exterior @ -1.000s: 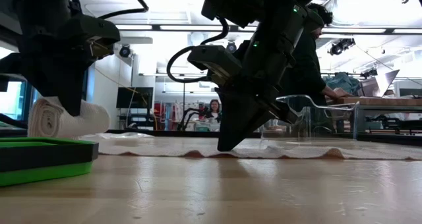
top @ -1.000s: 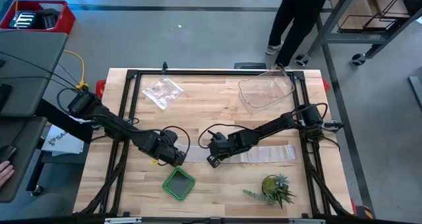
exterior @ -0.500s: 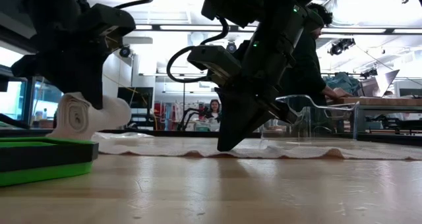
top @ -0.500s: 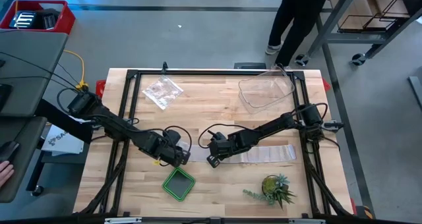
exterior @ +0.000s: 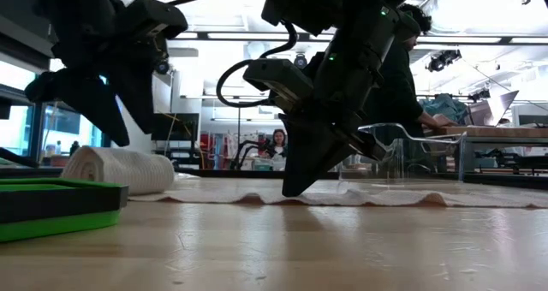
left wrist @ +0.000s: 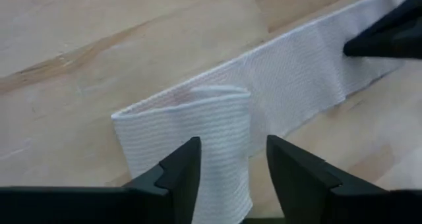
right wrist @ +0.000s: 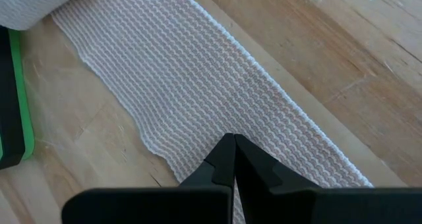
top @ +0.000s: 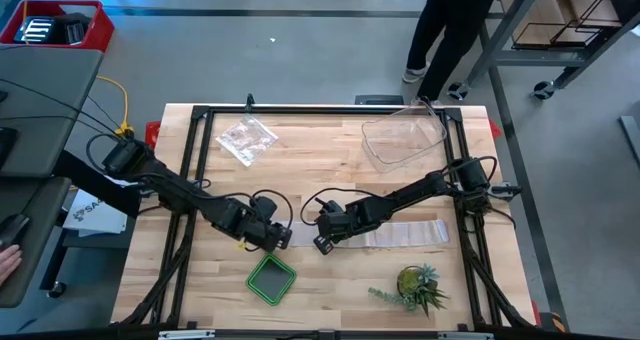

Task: Roll bandage
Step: Roll the white bandage

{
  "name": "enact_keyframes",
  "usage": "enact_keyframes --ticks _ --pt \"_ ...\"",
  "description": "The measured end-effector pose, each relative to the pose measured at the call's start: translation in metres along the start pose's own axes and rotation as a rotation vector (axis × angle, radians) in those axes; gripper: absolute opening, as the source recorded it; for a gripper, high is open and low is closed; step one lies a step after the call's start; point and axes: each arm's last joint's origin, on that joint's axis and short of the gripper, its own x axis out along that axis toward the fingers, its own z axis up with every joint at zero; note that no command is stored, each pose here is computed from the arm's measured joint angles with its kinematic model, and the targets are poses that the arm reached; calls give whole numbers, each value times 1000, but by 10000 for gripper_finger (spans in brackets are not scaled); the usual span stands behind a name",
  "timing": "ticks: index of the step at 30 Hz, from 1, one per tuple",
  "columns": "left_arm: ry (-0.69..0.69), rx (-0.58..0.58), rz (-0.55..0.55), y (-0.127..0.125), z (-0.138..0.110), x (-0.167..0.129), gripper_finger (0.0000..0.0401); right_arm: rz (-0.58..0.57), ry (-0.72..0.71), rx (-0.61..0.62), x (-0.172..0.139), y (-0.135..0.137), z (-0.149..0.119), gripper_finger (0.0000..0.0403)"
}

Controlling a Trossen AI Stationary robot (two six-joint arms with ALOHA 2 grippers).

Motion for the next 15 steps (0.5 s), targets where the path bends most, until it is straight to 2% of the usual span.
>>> enact_keyframes --ticks 5,11,15 --pt "59 17 -5 0 3 0 199 0 0 0 0 0 0 0" --pt "68 26 -69 3 5 -20 207 0 1 -2 0 0 -1 0" --pt "108 -8 -20 29 -1 -12 207 0 2 -9 0 0 -1 0"
